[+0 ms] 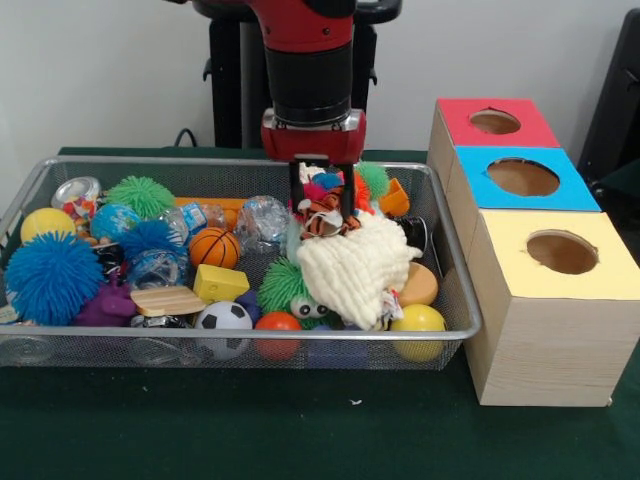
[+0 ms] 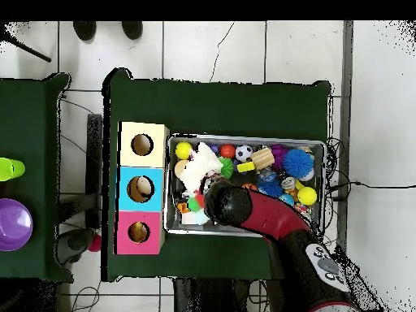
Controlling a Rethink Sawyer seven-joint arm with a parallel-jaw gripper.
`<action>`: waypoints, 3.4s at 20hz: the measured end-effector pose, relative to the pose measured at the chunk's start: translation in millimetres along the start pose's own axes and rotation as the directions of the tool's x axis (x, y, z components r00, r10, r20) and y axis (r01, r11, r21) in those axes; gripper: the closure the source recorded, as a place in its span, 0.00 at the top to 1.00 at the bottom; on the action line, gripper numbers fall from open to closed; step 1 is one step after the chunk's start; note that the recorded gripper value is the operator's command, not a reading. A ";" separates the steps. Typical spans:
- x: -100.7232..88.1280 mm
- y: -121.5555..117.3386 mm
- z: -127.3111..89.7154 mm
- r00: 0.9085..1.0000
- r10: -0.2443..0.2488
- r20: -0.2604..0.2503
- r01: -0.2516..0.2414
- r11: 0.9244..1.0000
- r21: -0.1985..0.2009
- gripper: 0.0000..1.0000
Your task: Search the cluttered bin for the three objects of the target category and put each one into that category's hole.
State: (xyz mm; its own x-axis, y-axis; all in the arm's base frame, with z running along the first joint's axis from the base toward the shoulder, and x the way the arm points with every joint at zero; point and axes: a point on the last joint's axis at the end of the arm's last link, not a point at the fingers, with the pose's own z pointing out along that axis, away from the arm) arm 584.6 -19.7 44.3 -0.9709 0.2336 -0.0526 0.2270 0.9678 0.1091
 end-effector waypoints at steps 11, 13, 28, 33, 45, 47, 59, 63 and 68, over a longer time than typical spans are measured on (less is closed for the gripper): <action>-7.0 -18.2 0.9 0.999 0.020 0.035 -0.020 1.000 -0.002 1.00; -6.5 -17.2 1.6 0.999 0.008 0.044 -0.008 1.000 0.001 1.00; -14.6 -13.5 3.0 0.982 -0.083 0.170 0.077 0.996 0.041 1.00; -19.4 -12.2 2.1 0.975 -0.106 0.194 0.098 0.994 0.051 1.00; -36.6 -12.5 -3.0 0.967 -0.111 0.227 0.101 0.993 0.057 0.00; -38.5 -11.9 -3.8 0.966 -0.112 0.231 0.101 0.993 0.057 0.00; -56.8 -0.2 -22.8 0.979 0.129 0.160 -0.116 0.989 -0.092 0.00; -49.9 11.0 -30.0 0.970 0.239 0.053 -0.229 0.962 -0.150 0.00; -37.5 29.8 -37.6 0.960 0.276 -0.044 -0.280 0.945 -0.172 0.00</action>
State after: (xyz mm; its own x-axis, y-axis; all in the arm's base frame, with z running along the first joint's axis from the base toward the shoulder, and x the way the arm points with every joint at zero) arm 624.9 -3.2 86.8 -0.8727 0.4877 0.0231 0.4729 0.8327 0.2881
